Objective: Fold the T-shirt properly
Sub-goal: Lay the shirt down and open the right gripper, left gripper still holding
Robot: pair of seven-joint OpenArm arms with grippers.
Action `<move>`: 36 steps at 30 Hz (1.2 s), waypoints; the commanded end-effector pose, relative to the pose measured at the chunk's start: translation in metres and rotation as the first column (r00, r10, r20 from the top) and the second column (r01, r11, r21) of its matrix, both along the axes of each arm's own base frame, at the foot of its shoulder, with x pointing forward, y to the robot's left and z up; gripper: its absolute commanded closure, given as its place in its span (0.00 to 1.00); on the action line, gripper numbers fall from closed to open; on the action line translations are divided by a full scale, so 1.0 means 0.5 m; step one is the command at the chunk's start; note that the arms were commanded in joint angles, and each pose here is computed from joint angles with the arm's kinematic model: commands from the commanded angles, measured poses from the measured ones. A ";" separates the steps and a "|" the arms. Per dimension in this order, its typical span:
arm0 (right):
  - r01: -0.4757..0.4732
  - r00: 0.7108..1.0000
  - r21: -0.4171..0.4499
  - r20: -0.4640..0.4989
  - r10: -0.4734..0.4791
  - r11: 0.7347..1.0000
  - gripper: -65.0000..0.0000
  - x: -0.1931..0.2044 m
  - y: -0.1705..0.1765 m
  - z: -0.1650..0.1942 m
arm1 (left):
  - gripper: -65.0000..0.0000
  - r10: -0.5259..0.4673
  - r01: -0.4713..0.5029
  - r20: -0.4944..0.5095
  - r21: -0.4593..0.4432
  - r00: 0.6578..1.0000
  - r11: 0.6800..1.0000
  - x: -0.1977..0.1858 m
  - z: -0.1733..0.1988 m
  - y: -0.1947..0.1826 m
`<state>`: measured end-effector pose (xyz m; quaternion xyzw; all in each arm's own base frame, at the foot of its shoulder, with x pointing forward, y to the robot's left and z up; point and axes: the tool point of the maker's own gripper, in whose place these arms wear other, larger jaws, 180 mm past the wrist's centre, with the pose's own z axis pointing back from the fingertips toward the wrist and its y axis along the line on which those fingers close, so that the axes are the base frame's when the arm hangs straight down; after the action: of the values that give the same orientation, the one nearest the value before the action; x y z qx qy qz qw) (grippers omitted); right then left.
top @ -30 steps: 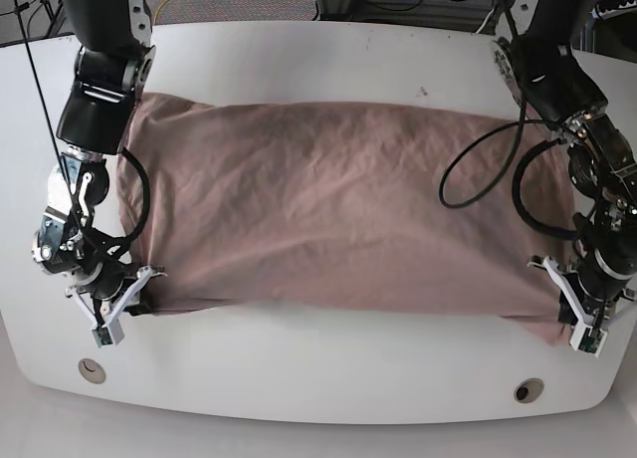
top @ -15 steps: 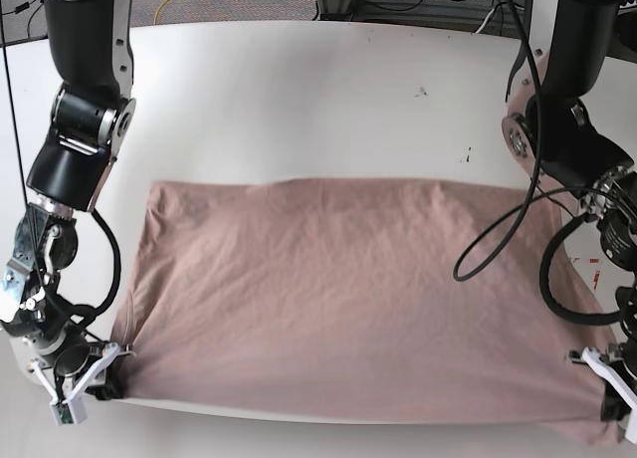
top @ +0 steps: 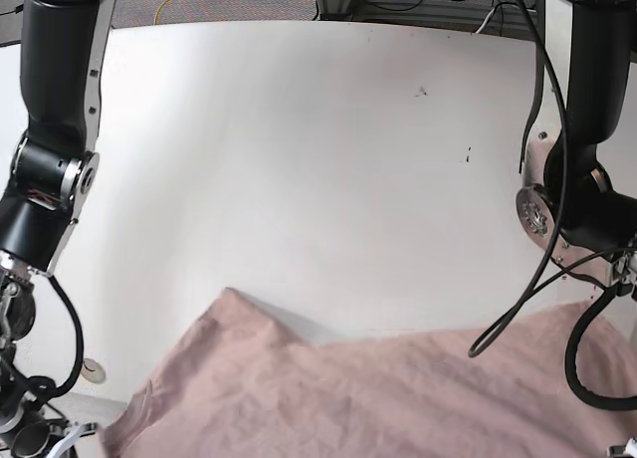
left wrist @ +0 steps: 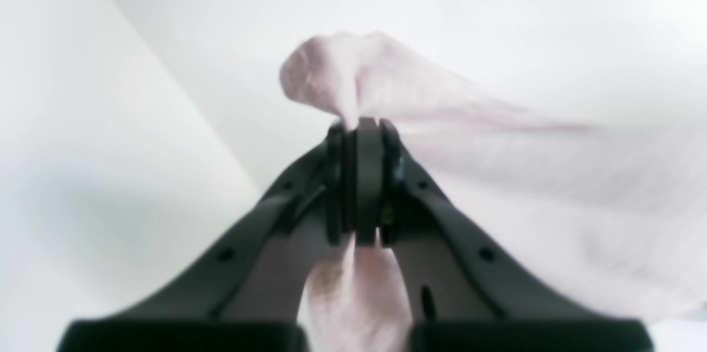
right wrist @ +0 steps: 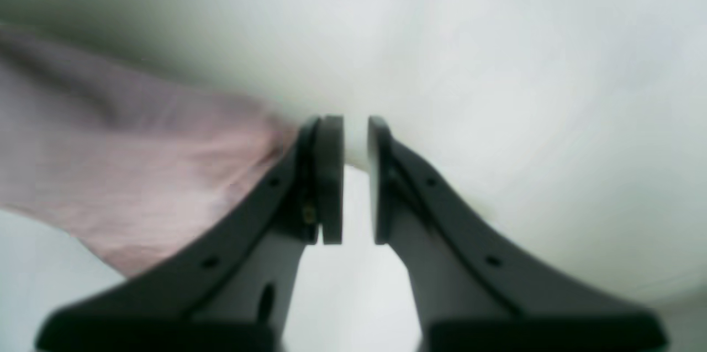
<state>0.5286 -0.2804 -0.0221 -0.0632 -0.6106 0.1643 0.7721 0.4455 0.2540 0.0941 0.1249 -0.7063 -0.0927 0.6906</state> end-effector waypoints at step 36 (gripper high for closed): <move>0.027 0.984 -0.071 -0.176 -0.039 0.997 0.89 -0.118 -0.028 -0.210 | 1.00 -0.163 0.166 -0.268 -0.013 0.950 0.986 0.002 -0.271 -0.106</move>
<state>0.4662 -0.2931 -0.1513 -0.0792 -0.5024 0.1772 0.8426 0.4468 0.2019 -0.0611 0.0538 -0.5877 -0.1680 0.7896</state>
